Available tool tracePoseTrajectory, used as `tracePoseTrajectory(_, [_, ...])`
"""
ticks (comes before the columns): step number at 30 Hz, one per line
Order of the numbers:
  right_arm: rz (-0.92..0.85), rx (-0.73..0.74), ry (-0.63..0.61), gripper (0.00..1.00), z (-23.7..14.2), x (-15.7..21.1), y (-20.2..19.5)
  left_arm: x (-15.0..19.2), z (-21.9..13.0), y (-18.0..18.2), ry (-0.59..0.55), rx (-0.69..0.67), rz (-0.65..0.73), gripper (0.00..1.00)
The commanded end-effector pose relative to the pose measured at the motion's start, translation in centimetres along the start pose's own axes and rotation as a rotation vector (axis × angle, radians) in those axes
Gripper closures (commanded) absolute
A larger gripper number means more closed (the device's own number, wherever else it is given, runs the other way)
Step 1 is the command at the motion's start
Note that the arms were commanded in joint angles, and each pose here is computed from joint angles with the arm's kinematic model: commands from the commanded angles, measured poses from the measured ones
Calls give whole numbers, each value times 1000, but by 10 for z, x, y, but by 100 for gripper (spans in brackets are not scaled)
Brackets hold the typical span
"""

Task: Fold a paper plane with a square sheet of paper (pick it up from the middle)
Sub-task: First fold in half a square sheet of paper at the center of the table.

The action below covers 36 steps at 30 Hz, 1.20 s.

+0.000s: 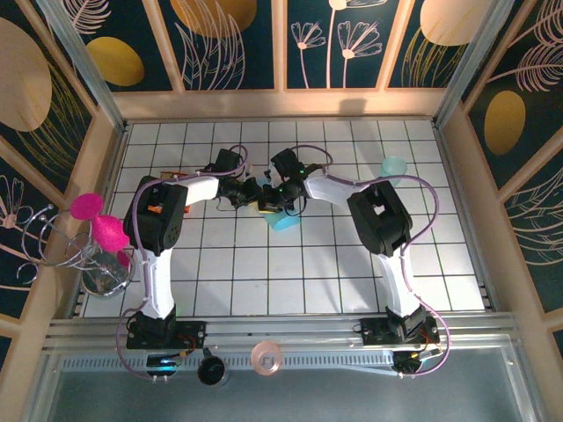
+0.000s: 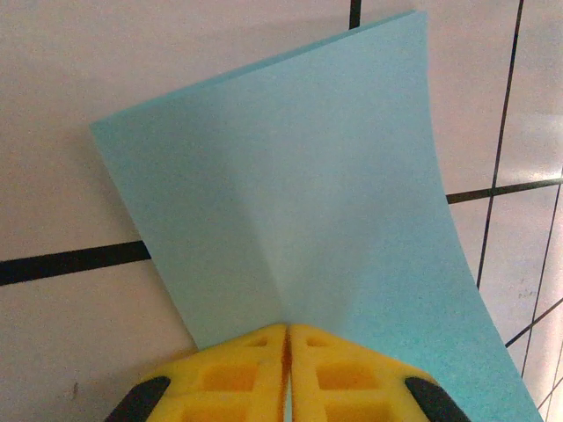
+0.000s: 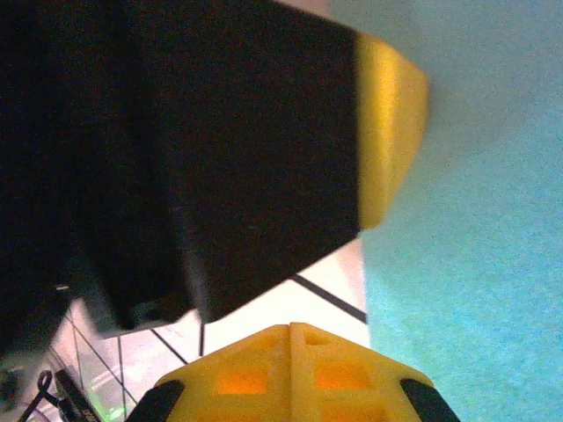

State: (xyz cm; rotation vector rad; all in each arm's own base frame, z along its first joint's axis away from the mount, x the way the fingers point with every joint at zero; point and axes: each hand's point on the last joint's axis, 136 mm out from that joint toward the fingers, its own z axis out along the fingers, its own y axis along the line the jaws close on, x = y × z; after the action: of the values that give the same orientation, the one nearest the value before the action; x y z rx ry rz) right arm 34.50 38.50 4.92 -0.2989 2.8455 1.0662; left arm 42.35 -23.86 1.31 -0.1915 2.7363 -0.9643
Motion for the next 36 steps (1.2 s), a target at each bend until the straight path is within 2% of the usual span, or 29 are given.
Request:
tracePoseTrajectory(1, [26, 21, 27, 98, 10, 8, -12, 18, 17, 43, 50, -138, -69, 90])
tracePoseTrajectory(22, [27, 109, 95, 99, 24, 37, -47, 22, 19, 52, 55, -168, -82, 90])
tracePoseTrajectory(36, [15, 93, 185, 98, 0, 109, -50, 20, 19, 57, 47, -198, -74, 90])
